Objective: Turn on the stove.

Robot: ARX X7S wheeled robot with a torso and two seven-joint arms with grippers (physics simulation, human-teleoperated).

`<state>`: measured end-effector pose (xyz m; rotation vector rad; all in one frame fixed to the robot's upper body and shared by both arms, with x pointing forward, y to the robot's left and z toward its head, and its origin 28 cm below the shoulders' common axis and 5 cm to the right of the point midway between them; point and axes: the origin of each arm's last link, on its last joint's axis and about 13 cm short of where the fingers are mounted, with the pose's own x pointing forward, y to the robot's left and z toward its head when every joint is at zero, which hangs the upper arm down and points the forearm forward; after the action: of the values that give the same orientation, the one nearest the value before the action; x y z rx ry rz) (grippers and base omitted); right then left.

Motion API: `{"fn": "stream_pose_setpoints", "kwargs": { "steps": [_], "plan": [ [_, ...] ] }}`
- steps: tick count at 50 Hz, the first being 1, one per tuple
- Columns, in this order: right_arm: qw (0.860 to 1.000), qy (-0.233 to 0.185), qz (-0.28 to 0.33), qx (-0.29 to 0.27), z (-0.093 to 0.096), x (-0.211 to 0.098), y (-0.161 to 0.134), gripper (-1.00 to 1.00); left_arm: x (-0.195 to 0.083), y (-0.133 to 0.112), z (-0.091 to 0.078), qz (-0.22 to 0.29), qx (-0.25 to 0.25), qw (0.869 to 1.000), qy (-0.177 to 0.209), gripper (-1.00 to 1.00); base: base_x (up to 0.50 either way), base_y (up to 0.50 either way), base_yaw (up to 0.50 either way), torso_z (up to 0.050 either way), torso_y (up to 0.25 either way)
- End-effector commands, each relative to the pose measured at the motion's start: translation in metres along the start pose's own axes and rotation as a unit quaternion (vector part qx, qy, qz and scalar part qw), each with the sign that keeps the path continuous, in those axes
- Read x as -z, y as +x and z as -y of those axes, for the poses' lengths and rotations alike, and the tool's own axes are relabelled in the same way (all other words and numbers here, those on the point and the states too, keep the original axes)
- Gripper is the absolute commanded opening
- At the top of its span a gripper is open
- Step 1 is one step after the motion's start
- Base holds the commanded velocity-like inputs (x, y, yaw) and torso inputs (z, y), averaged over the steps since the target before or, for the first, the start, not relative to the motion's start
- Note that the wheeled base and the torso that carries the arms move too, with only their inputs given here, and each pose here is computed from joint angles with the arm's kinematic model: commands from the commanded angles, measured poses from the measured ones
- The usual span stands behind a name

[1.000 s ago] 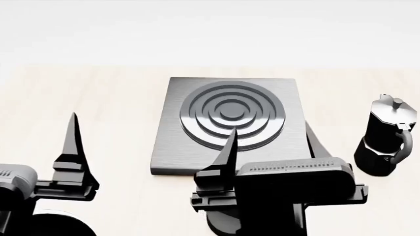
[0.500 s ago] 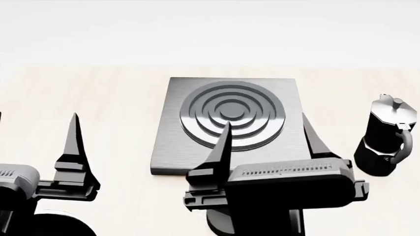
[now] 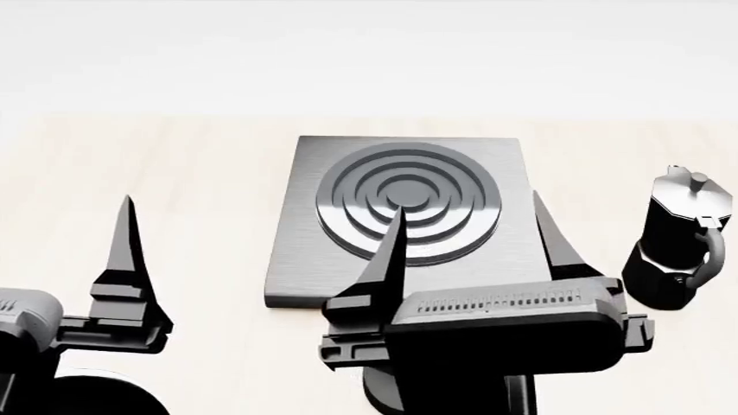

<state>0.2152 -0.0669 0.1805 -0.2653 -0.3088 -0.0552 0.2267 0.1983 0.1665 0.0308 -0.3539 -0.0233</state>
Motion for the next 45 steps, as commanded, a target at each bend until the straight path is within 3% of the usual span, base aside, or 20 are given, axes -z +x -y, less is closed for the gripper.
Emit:
{"fn": "stream_pose_setpoints", "kwargs": {
  "steps": [1, 45],
  "plan": [
    [1.000, -0.004, 0.005, 0.002, 0.000, -0.003, -0.001, 1.00, -0.002, -0.001, 0.000, 0.003, 0.001, 1.000, -0.001, 1.00, 0.00, 0.00, 0.00, 0.000, 0.000],
    [1.000, -0.007, 0.030, 0.000, 0.001, -0.019, -0.008, 1.00, -0.011, -0.004, 0.001, 0.015, 0.002, 1.000, -0.002, 1.00, 0.00, 0.00, 0.00, 0.000, 0.000]
  ]
}}
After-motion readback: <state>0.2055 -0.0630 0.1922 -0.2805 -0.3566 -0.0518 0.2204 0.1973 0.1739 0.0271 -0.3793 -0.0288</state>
